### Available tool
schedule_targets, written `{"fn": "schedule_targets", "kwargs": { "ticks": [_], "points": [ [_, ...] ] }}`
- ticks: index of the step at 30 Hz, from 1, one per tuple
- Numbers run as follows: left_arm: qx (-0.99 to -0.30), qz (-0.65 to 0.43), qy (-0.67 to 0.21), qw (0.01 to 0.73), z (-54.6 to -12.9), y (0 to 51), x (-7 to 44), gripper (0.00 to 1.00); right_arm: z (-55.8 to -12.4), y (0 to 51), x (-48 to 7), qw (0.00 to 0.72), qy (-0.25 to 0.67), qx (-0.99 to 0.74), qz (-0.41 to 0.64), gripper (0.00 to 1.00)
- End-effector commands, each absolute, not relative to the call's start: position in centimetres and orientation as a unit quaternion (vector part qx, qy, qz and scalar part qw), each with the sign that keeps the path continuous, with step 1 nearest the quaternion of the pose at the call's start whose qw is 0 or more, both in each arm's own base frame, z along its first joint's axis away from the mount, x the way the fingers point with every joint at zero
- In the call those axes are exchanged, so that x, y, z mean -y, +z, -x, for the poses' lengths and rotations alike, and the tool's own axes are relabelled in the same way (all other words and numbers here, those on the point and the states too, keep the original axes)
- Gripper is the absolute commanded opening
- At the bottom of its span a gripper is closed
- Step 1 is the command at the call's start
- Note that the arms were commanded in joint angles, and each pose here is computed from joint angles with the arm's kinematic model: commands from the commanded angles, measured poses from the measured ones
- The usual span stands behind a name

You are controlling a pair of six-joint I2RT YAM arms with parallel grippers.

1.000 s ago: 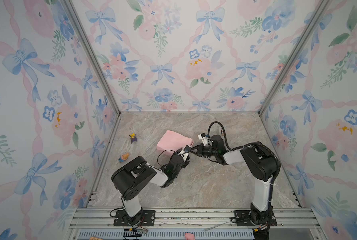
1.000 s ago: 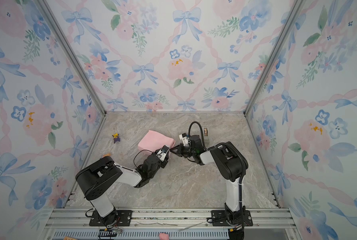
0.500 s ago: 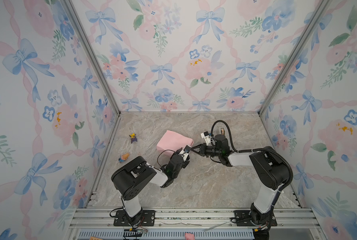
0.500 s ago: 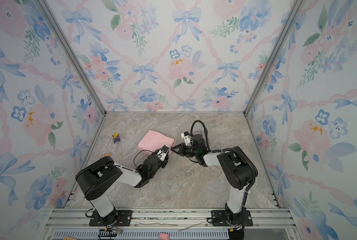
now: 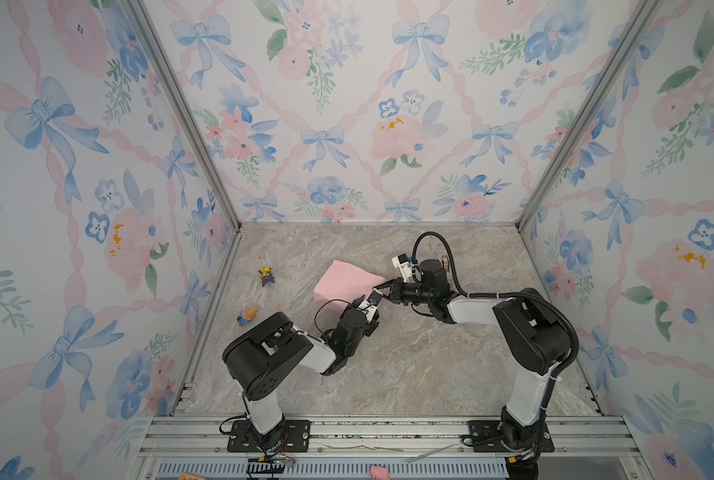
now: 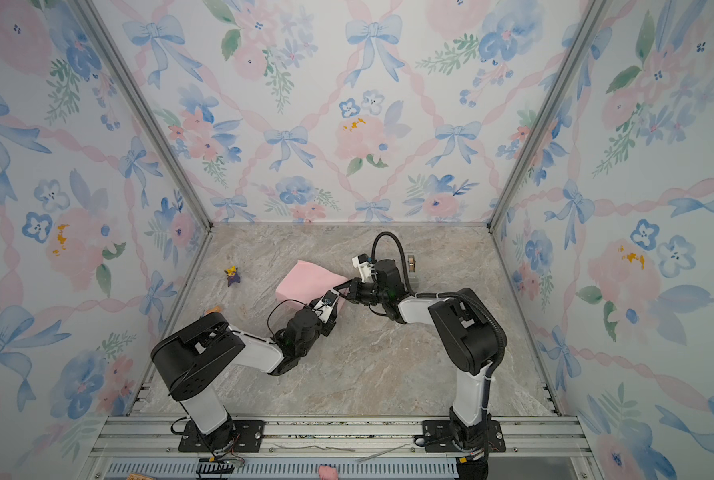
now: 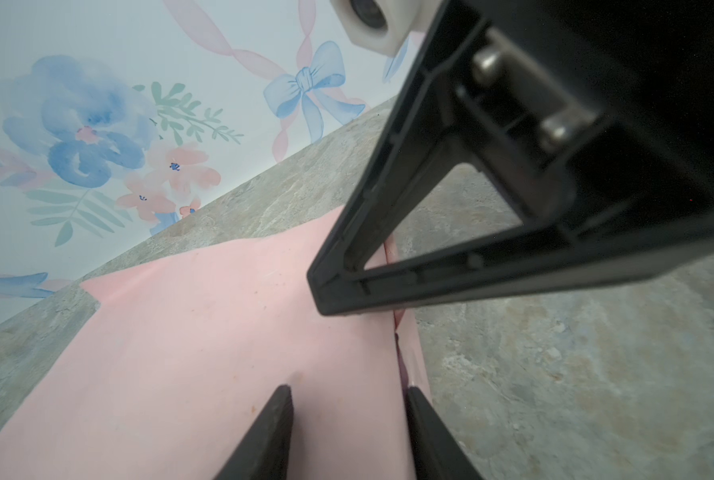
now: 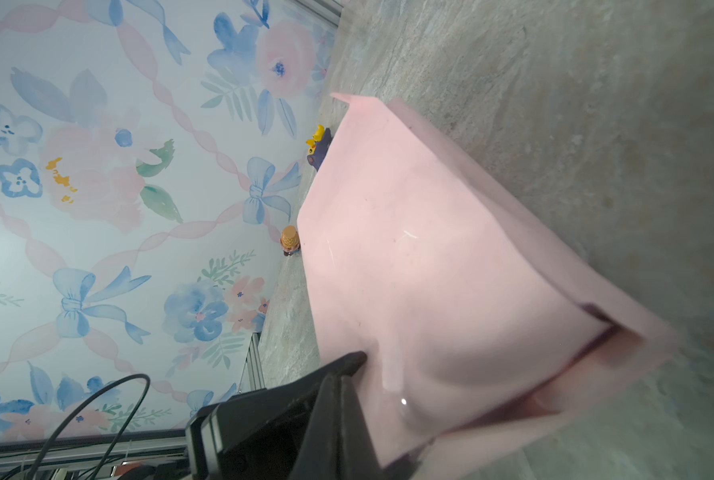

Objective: Wrap the gift box in paper

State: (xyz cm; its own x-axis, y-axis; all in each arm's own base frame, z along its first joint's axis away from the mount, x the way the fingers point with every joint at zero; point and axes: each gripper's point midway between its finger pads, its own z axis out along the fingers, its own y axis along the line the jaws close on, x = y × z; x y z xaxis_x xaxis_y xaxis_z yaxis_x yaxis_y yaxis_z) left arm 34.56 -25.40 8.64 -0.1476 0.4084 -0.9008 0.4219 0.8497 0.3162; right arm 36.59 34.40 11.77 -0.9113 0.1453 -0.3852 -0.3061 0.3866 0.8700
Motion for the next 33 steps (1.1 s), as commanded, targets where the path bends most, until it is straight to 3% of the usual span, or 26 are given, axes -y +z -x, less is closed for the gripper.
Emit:
{"fn": "schedule_targets", "kwargs": {
  "ticks": [1,7,11,15,23,33],
  "points": [
    [-0.828,-0.329,0.052,0.451,-31.2,-0.5,21.5,0.45,-36.2,8.7,-34.4,0.177,0.519,-0.835,0.045,0.00],
    [-0.828,-0.329,0.052,0.450,-31.2,-0.6,21.5,0.45,-35.8,7.1,-33.7,0.168,0.475,-0.863,0.049,0.00],
    [-0.828,-0.330,0.051,0.451,-31.2,-0.6,21.7,0.45,-35.7,8.9,-33.6,0.190,0.489,-0.849,0.058,0.01],
    [-0.828,-0.330,0.052,0.450,-31.2,-0.6,21.7,0.45,-35.6,11.0,-32.9,0.217,0.502,-0.835,0.063,0.12],
    [-0.828,-0.330,0.051,0.451,-31.2,-0.5,21.6,0.45,-34.8,9.5,-32.3,0.204,0.494,-0.844,0.054,0.00],
    [-0.828,-0.330,0.051,0.450,-31.1,-0.6,21.6,0.45,-35.6,8.2,-33.4,0.195,0.489,-0.849,0.053,0.00]
  ]
}}
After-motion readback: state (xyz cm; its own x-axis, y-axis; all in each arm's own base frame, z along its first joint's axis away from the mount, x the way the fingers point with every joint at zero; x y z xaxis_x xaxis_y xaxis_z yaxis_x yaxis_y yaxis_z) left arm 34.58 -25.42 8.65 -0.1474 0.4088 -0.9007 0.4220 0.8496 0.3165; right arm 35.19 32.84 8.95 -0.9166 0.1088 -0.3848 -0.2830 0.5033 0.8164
